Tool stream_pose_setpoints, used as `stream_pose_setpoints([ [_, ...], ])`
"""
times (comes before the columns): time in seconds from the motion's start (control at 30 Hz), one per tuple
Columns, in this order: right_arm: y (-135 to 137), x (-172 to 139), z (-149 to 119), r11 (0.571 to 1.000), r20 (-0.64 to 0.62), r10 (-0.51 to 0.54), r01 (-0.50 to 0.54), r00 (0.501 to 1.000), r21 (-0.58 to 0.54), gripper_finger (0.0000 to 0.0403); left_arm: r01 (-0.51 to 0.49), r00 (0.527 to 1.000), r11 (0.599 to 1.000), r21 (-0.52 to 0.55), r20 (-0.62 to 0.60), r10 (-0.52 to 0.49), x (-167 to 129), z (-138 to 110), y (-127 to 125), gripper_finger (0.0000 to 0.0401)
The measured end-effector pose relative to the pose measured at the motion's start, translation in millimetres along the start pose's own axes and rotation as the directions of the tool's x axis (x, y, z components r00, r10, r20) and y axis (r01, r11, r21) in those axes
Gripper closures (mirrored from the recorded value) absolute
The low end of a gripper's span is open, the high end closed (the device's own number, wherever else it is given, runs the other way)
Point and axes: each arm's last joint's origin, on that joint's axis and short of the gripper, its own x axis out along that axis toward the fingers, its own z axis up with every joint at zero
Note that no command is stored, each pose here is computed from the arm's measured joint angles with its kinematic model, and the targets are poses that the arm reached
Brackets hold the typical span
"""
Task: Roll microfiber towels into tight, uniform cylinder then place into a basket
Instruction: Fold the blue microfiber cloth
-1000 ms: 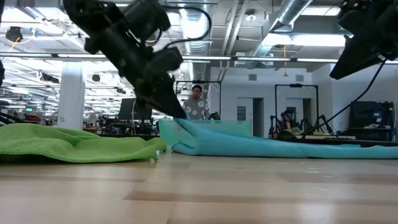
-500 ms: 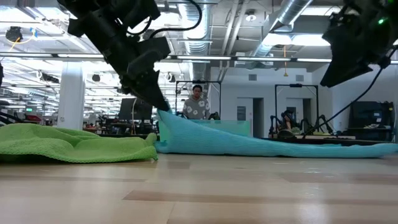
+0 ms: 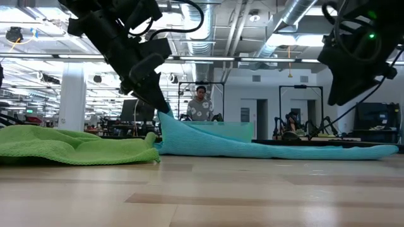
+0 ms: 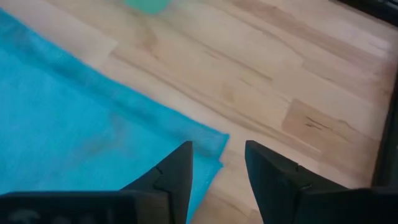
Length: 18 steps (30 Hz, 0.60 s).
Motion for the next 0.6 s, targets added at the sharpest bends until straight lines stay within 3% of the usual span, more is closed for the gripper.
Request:
stream_pose_setpoints([
  [0.23, 7, 8, -1, 0.999, -0.051, -0.011, 0.008, 0.999, -0.052, 0.0244, 0.003, 1.000, 1.000, 0.000, -0.003, -0.003, 0, 0, 0, 0.0400],
  [0.6, -5, 19, 4, 0.982, -0.090, -0.163, 0.153, 0.982, -0.112, 0.0259, 0.002, 1.000, 1.000, 0.000, -0.008, -0.002, 0, -1, 0, 0.0400],
])
